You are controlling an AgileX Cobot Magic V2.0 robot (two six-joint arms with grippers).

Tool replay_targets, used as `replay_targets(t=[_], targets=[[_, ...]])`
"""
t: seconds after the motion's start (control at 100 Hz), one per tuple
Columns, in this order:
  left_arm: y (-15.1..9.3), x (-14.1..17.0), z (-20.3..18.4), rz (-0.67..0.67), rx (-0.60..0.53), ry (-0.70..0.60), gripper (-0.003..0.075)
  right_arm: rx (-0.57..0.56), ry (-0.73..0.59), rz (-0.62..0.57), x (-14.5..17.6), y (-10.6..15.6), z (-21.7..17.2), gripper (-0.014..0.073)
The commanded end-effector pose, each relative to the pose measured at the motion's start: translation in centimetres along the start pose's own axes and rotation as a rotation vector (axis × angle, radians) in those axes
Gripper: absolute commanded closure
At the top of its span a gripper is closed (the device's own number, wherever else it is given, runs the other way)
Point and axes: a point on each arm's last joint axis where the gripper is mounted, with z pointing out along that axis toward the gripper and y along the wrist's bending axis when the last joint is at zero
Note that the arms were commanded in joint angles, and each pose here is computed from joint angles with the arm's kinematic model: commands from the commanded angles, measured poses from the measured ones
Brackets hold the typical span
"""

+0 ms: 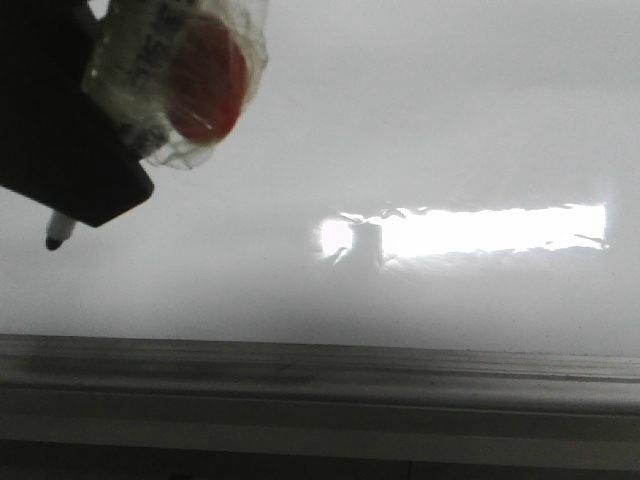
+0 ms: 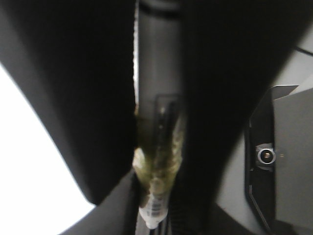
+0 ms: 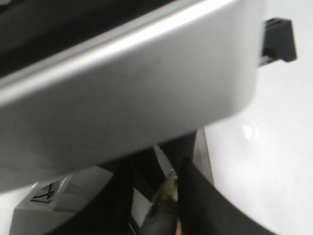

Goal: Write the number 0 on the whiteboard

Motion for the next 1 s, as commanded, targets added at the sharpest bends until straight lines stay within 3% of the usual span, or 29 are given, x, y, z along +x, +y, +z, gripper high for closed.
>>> replay_targets(t=[0.0,0.11,0.57,0.64,0.79,0.84,0.99], targets=[[0.9,-1.4,-1.1,0.015,-0.072,-0.116,0.074,-0.018,-0.043,0.003,-1.2,0.3,-0.7,0.0585],[0.9,-1.4,-1.3,0.013,-0.073,-0.121,0.0739,-0.037,-0.005,-0.027,-0.8,0.5,-0.7,0.0651],[0.8,-1.3,-1.5,0.008,-0.058,-0.097,0.0731,-0.023,0.009,-0.053,-0.7,0.3,-0.7,0.0652],[0.8,-1.5,-1.9,-0.007,-0.049,-0.11,0.0658,-0.015,0.019,-0.069,-0.6,0.2,-0.7,0.0652],[1.1,-1.9,-3.9,-0.077,-0.075,-0.182,0.0296,0.001,0.025,-0.052,-0.4,-0.3,-0.9,0.0652],[1.2,-2.0,-4.6,-0.086,-0.085,-0.204,0.0225,0.008,0.022,-0.05,-0.4,-0.4,-1.1,0.0652],[1.0,-1.4,-6.9,-0.105,-0.116,-0.275,0.0242,0.051,0.004,-0.046,-0.5,-0.9,-2.2,0.0651]])
